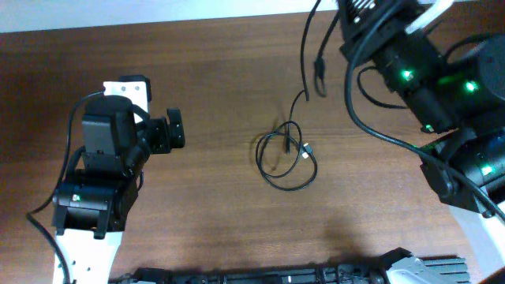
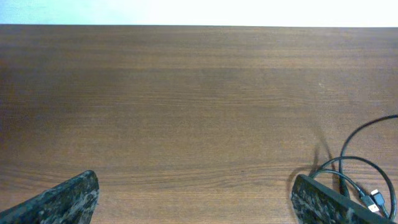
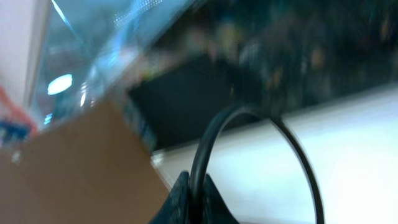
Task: Untangle cables
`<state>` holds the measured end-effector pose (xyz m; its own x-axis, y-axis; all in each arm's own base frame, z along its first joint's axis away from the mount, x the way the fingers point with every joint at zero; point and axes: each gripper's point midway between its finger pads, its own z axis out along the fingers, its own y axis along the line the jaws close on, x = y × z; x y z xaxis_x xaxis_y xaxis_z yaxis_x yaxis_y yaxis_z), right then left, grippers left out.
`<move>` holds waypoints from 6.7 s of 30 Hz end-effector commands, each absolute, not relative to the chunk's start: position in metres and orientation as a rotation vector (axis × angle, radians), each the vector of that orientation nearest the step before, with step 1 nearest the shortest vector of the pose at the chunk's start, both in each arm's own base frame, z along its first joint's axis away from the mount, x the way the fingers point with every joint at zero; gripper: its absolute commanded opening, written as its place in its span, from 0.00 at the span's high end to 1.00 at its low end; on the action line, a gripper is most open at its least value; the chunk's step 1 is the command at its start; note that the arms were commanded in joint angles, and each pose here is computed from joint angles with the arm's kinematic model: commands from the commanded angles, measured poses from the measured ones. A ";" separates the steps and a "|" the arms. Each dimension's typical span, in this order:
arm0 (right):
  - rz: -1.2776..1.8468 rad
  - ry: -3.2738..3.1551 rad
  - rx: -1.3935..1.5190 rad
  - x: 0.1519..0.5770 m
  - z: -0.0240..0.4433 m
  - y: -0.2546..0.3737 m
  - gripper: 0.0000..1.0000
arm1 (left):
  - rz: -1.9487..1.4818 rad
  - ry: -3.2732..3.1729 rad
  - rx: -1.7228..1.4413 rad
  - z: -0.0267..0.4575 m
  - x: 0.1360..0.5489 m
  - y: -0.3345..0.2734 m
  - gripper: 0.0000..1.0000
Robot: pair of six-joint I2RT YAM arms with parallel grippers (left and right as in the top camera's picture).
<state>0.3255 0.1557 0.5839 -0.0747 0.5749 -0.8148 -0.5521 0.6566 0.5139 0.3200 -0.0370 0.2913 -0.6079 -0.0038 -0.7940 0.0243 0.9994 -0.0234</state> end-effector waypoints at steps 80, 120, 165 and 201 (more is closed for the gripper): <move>-0.242 2.187 0.295 0.464 0.224 -0.293 0.96 | -0.054 2.216 0.000 0.295 0.321 -0.037 0.01; -0.159 2.220 0.426 0.414 0.197 -0.327 0.02 | -0.054 2.216 0.000 0.295 0.321 -0.037 0.01; 0.541 2.529 -1.117 0.360 -0.005 0.108 0.36 | -0.054 2.216 -0.001 0.295 0.321 -0.037 0.01; -0.281 2.364 0.377 0.424 0.040 -0.253 0.96 | -0.054 2.216 -0.001 0.295 0.321 -0.037 0.01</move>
<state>0.4348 -0.2354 0.0441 -0.7252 0.0851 -0.6833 0.2533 0.9557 -0.1499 0.3203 -0.0371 0.2907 -0.6097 -0.0035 -0.7926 0.0245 0.9994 -0.0233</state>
